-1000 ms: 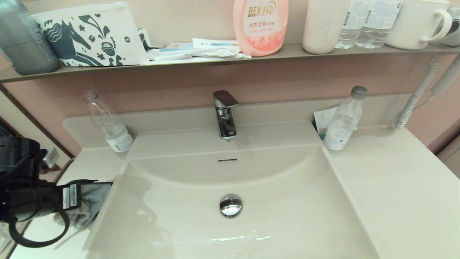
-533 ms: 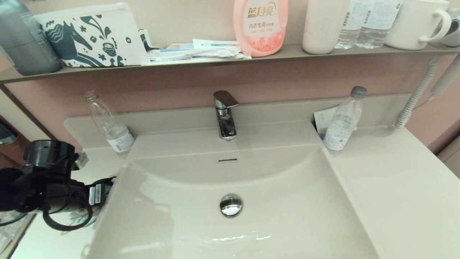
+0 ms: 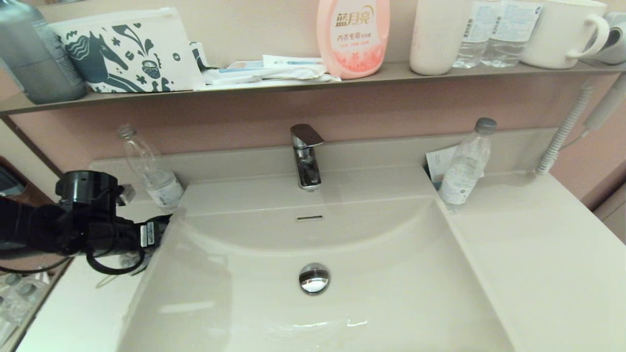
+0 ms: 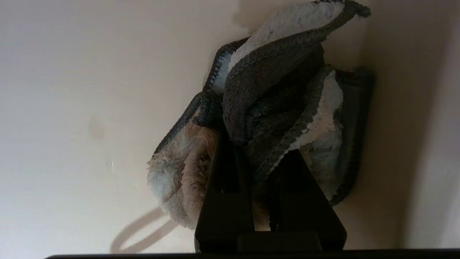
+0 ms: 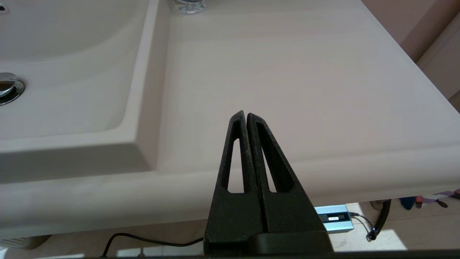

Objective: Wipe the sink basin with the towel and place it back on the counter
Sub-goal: Wipe the sink

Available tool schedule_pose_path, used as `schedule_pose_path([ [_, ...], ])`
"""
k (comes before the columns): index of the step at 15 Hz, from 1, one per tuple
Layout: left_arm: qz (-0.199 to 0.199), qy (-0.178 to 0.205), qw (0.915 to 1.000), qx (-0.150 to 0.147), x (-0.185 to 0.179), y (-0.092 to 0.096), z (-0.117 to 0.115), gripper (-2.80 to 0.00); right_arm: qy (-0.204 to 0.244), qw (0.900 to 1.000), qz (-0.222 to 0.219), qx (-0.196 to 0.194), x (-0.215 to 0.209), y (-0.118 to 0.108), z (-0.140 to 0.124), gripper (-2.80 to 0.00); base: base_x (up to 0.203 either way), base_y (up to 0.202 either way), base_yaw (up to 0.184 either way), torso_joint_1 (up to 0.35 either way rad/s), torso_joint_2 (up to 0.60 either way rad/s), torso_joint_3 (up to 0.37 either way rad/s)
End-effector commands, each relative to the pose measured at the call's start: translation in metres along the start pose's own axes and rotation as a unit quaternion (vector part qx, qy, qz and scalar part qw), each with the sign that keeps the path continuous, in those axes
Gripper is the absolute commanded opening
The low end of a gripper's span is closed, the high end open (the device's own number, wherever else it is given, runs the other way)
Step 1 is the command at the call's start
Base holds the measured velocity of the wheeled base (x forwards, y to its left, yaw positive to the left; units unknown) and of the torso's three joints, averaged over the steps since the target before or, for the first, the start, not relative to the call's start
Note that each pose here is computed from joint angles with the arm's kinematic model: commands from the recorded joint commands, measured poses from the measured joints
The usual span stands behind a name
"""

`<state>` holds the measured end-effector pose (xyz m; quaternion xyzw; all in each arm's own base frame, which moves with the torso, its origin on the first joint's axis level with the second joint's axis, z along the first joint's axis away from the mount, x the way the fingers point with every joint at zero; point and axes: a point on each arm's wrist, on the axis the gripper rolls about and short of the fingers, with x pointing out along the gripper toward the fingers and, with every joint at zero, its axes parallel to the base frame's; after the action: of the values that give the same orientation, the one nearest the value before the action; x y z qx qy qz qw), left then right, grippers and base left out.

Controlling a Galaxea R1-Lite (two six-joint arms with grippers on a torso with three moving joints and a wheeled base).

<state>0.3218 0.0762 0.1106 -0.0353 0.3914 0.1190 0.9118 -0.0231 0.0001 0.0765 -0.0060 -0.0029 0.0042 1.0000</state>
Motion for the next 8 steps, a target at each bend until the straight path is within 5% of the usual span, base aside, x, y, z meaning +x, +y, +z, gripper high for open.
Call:
schedule_pose_path([
  [1, 0.002, 0.018, 0.9998, -0.005, 0.03, 0.009, 0.003, -2.8, 0.001, 1.0, 0.0, 0.0, 0.0, 0.0, 0.0, -2.8, 0.0, 0.0, 0.0, 0.0, 0.0, 0.0],
  [8, 0.007, 0.004, 1.0, -0.002, 0.06, 0.045, 0.032, -2.8, 0.001, 1.0, 0.0, 0.0, 0.0, 0.0, 0.0, -2.8, 0.0, 0.0, 0.0, 0.0, 0.0, 0.0],
])
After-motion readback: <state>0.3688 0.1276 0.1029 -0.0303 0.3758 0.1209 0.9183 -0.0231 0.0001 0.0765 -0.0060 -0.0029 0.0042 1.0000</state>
